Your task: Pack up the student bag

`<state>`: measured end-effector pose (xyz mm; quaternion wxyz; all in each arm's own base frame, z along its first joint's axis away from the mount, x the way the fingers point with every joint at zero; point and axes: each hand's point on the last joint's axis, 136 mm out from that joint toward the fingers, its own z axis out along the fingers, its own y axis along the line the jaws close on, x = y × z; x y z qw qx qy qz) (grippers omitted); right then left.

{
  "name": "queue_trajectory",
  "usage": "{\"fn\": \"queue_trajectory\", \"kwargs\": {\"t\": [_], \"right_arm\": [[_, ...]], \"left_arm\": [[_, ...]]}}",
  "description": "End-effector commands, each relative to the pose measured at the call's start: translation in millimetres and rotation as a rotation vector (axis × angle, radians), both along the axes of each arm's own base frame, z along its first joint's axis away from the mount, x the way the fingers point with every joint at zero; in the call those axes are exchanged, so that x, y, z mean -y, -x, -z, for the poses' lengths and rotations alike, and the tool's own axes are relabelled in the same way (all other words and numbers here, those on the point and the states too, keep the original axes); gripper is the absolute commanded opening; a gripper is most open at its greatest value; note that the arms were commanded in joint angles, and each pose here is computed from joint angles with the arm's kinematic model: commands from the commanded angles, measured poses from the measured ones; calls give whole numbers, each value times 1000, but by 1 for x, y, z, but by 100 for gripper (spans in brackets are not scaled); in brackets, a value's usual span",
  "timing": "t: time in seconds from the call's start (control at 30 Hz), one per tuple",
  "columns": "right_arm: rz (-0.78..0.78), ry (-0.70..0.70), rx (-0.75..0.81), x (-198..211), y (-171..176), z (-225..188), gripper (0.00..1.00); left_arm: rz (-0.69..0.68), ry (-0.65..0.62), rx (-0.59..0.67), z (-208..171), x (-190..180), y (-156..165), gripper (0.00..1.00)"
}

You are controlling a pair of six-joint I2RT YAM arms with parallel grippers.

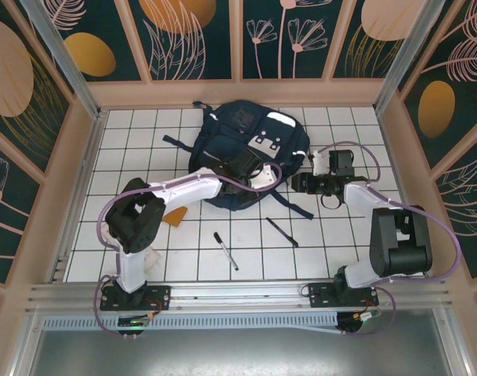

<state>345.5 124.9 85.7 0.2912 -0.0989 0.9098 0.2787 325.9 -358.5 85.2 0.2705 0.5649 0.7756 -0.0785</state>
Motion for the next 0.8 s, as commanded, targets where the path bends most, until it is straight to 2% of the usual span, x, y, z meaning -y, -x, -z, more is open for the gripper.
{"fn": "queue_trajectory", "kwargs": {"t": [0.0, 0.17, 0.3, 0.43, 0.57, 0.77], "right_arm": [[-129, 67, 124, -8, -8, -4, 50], [-311, 141, 260, -24, -5, -7, 50], [-328, 138, 339, -32, -16, -13, 49], [-341, 57, 341, -44, -22, -13, 47], [-407, 55, 284, -55, -17, -1, 42], [-447, 35, 262, -61, -18, 1, 41]], "left_arm": [[63, 77, -2, -49, 0, 0, 0], [92, 100, -24, -62, -3, 0, 0], [102, 131, -15, -73, -3, -1, 0], [108, 178, -10, -84, -1, -1, 0], [101, 184, -1, -86, -2, -4, 0], [128, 213, 0, -96, -1, 0, 0]]}}
